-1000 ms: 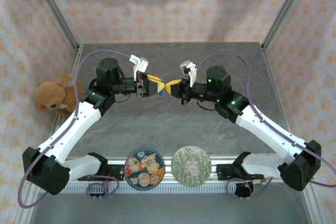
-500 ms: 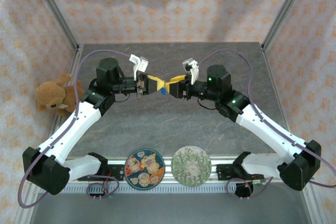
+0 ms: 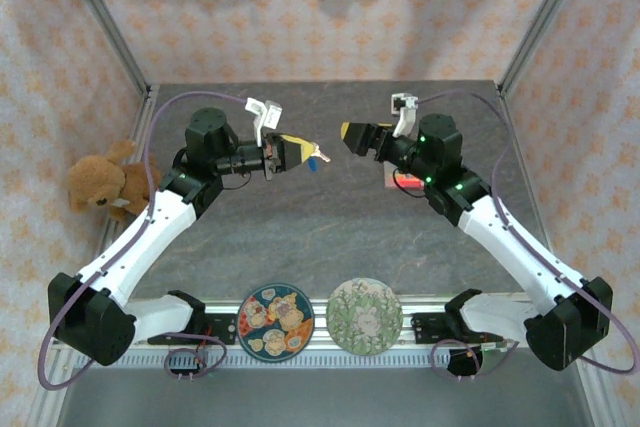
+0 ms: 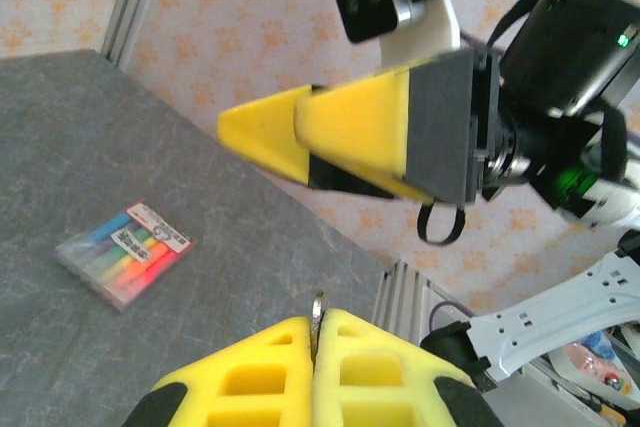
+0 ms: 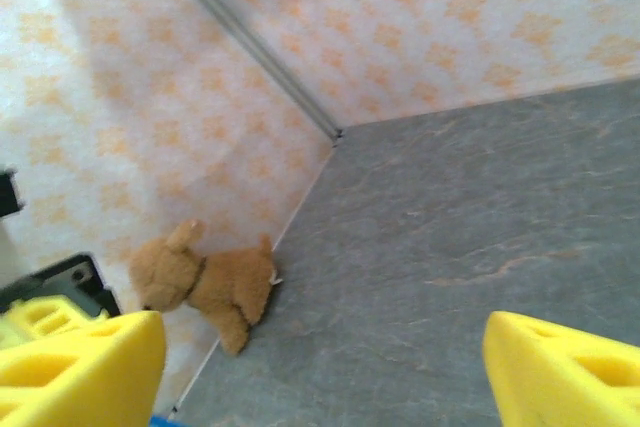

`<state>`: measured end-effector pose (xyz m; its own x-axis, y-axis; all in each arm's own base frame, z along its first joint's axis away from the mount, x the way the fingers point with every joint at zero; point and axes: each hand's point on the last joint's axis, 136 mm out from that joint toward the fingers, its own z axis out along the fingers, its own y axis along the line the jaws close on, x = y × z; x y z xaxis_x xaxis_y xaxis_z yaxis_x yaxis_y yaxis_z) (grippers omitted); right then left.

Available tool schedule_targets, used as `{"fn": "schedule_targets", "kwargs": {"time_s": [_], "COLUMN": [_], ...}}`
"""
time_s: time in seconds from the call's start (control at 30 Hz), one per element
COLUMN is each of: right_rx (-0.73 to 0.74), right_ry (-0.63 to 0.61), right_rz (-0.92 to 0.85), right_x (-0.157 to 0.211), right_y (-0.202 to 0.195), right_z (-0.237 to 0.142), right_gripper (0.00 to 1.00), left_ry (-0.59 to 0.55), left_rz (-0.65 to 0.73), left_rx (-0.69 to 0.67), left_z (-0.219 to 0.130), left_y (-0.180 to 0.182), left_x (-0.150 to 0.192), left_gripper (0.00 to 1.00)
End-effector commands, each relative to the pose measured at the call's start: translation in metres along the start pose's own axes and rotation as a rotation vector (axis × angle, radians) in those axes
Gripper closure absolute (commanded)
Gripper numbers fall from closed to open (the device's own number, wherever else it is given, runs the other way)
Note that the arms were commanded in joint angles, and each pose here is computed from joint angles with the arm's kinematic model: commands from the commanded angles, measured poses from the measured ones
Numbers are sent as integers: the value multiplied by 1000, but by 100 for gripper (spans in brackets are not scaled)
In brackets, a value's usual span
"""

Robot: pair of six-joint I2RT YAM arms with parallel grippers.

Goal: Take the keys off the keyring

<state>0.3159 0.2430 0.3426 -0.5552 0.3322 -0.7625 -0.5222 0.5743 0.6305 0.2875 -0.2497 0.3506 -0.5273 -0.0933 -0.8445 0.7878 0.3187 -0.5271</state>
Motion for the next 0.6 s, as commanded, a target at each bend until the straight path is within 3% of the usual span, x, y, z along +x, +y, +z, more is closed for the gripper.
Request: {"fn": "schedule_targets", "kwargs": {"time_s": [0.0, 0.27, 0.57], "right_rx": [-230, -470, -498], "right_ry": [-52, -37, 19], "right_rz": [17, 18, 7], "right_x": [-10, 9, 26], "right_y": [41, 76, 88], "right_z": [-6, -5, 10], "right_gripper": [30, 45, 54], "left_ry": [-60, -69, -71], "left_rz": [22, 3, 1], "left_rx": [-3, 22, 24], "left_z": [-1, 1, 1], "left_y": [0, -1, -1], "left_x": [-14, -15, -14], "left_gripper": [100, 100, 100]}}
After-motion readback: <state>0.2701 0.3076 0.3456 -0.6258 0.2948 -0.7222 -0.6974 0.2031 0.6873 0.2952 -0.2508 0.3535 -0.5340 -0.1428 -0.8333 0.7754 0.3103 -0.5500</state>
